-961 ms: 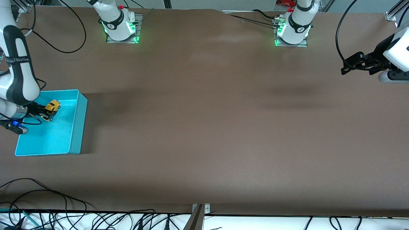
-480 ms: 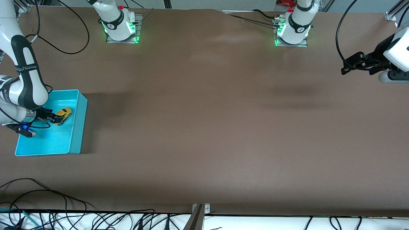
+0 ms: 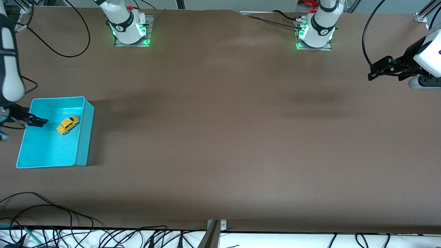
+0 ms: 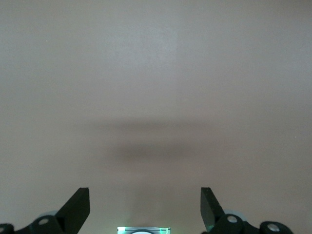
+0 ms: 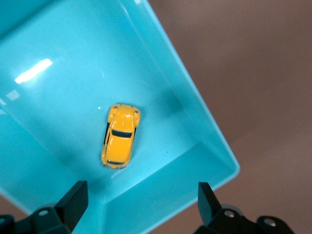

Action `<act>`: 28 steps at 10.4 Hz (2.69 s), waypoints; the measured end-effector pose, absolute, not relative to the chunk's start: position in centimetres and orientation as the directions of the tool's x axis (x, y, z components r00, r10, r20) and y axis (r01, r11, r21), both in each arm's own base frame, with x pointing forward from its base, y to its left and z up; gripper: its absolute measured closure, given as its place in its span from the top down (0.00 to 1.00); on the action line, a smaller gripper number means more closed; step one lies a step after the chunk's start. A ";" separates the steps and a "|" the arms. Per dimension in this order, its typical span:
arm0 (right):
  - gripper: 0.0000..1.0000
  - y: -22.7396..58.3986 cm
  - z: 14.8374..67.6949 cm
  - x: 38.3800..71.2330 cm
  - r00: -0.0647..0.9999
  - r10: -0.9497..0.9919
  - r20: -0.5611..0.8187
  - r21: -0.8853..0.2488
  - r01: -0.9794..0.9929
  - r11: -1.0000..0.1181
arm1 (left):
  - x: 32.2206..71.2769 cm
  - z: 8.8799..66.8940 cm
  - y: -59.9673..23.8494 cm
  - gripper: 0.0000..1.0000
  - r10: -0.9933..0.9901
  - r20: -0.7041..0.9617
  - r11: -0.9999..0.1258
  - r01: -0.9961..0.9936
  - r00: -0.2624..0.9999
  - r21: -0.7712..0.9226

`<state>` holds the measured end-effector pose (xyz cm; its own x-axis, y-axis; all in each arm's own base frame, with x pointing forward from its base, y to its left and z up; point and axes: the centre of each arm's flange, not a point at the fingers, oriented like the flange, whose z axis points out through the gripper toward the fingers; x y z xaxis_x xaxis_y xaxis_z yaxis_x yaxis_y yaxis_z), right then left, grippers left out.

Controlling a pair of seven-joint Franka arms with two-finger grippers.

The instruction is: Wind up and store yellow beetle car

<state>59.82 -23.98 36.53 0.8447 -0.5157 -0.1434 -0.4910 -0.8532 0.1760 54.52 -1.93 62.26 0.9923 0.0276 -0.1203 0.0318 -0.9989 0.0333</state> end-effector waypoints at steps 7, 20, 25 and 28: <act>1.00 -12.2 54.3 61.5 0.911 -0.389 -0.141 0.020 -0.390 -0.921 | 54.5 62.2 -1.9 1.00 0.028 -0.121 -0.999 0.032 0.992 0.033; 1.00 -1.5 58.2 58.0 0.991 -0.129 -0.023 -0.001 -0.129 -0.992 | 54.5 62.3 -2.1 1.00 0.025 -0.121 -0.999 0.029 0.992 0.033; 1.00 -2.4 61.7 55.8 0.990 -0.137 0.040 -0.018 -0.137 -0.990 | 54.5 62.3 -2.1 1.00 0.028 -0.121 -0.999 0.032 0.992 0.033; 1.00 -2.7 61.1 55.6 0.989 -0.143 0.029 -0.017 -0.142 -0.990 | 54.5 62.3 -2.3 1.00 0.027 -0.121 -0.999 0.031 0.992 0.033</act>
<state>55.64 -2.73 61.14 0.9893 -0.1428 0.0287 -0.1423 -0.9897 -0.0173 54.53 -2.26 62.26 0.9923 0.0268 -0.1213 0.0309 -0.9990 0.0327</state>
